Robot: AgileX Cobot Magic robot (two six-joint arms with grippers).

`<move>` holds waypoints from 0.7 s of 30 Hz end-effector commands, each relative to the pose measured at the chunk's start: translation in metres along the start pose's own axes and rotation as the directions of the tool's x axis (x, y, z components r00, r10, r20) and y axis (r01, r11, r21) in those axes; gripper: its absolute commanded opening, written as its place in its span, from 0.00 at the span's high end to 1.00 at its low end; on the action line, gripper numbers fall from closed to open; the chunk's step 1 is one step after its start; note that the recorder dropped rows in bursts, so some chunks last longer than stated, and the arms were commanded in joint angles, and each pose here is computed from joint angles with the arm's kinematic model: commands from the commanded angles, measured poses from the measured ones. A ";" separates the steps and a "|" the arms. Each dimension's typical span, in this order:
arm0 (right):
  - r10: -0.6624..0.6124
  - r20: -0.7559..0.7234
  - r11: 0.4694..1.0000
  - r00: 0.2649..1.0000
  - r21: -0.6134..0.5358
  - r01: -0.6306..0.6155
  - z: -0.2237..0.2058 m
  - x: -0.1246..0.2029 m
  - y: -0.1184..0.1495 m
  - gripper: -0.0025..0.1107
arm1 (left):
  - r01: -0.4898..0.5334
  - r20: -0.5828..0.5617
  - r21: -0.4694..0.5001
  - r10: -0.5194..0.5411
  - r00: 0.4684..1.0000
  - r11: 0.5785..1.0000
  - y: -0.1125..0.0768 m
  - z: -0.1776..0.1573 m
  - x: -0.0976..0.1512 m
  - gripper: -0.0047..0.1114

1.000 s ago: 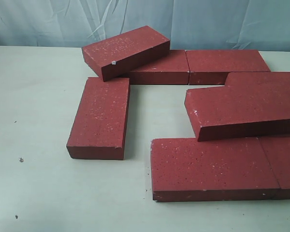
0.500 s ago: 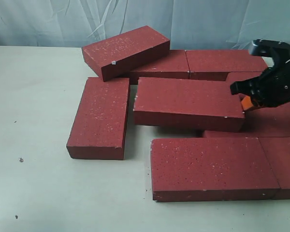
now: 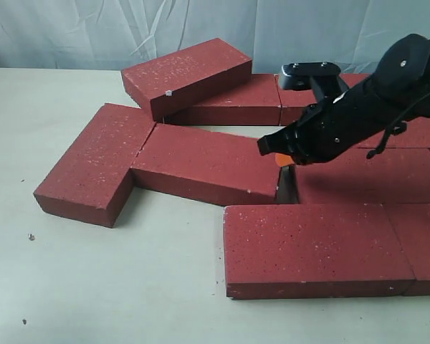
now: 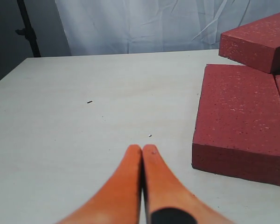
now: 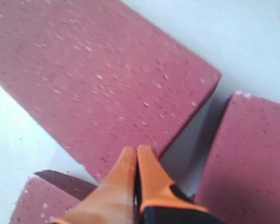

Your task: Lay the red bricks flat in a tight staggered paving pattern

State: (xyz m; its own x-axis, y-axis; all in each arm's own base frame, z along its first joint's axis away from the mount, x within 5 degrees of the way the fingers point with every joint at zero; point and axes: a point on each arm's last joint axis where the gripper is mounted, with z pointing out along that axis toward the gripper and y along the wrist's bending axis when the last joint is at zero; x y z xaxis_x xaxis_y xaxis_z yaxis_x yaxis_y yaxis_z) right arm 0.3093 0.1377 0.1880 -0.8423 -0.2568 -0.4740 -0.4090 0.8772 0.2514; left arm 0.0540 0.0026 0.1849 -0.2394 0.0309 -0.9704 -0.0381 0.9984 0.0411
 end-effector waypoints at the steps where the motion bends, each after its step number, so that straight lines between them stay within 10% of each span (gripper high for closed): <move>1: -0.015 0.056 1.000 0.998 -0.012 0.015 0.003 -0.005 0.016 0.98 | 0.009 0.013 0.002 -0.009 1.000 1.000 0.000 0.000 0.000 0.96; 21: -0.016 -0.104 0.990 0.994 -0.140 0.001 -0.005 0.010 0.036 0.98 | 0.002 0.015 -0.001 -0.002 1.000 1.000 0.000 0.000 0.000 0.96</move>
State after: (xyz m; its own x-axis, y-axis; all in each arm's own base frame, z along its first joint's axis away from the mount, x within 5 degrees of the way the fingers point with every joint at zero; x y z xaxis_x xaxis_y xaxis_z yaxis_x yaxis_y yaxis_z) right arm 0.2855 0.1643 0.1935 -0.8701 -0.3028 -0.3890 -0.4466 0.8182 0.3620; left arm 0.0540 0.0026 0.1849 -0.2394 0.0309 -0.9704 -0.0381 0.9984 0.0411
